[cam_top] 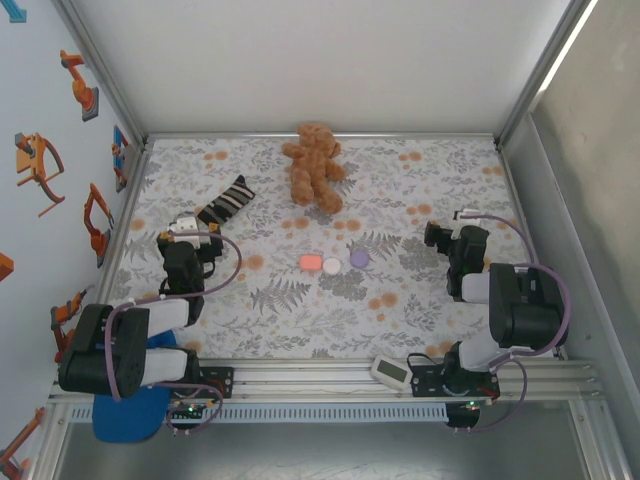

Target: Insert the wireless bluetooth earbuds into the charging case

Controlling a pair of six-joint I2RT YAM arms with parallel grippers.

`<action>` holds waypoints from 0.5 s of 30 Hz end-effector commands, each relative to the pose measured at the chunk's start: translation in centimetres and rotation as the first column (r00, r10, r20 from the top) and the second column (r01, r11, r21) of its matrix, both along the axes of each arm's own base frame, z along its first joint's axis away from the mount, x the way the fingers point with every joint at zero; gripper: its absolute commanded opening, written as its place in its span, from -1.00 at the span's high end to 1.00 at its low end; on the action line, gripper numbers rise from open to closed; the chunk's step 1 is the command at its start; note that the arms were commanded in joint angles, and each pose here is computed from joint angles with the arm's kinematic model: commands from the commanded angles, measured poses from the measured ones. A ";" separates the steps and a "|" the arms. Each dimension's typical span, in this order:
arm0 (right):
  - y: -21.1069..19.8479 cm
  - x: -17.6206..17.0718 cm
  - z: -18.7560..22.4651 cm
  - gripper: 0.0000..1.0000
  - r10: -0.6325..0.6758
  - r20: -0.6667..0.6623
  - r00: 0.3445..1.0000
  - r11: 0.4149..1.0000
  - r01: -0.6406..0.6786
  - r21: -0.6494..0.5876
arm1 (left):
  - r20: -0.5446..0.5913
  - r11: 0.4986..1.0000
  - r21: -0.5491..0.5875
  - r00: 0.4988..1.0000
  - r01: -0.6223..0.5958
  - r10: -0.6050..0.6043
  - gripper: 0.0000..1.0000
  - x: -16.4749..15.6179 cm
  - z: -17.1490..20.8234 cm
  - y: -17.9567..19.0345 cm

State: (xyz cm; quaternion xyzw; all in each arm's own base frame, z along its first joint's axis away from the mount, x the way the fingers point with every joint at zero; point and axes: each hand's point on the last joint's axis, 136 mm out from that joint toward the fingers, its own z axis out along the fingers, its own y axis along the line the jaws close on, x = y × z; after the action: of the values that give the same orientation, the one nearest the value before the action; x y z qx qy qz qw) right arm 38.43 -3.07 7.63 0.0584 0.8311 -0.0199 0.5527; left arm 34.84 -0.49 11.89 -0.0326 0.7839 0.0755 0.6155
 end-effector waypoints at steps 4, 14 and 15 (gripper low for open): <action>-0.2 0.8 1.3 -1.00 -0.011 0.037 0.999 1.000 0.011 -0.001 | 0.069 1.000 0.023 0.998 -0.001 0.000 -0.93 0.7 0.3 0.2; -0.1 0.9 1.3 -1.00 -0.009 0.037 0.999 1.000 0.009 -0.004 | -0.018 1.000 -0.002 1.000 -0.015 0.015 -0.93 3.1 -2.3 0.9; -0.1 0.9 1.2 -0.99 -0.009 0.035 0.999 1.000 0.009 -0.004 | -0.060 1.000 -0.005 0.998 -0.017 0.017 -0.92 3.3 -2.6 0.9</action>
State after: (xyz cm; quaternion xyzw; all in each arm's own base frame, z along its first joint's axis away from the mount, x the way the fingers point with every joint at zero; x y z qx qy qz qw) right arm 38.41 -3.07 7.53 0.0585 0.8327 -0.0199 0.5503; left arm 36.75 0.55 8.23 -0.0339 0.8034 0.0910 0.5875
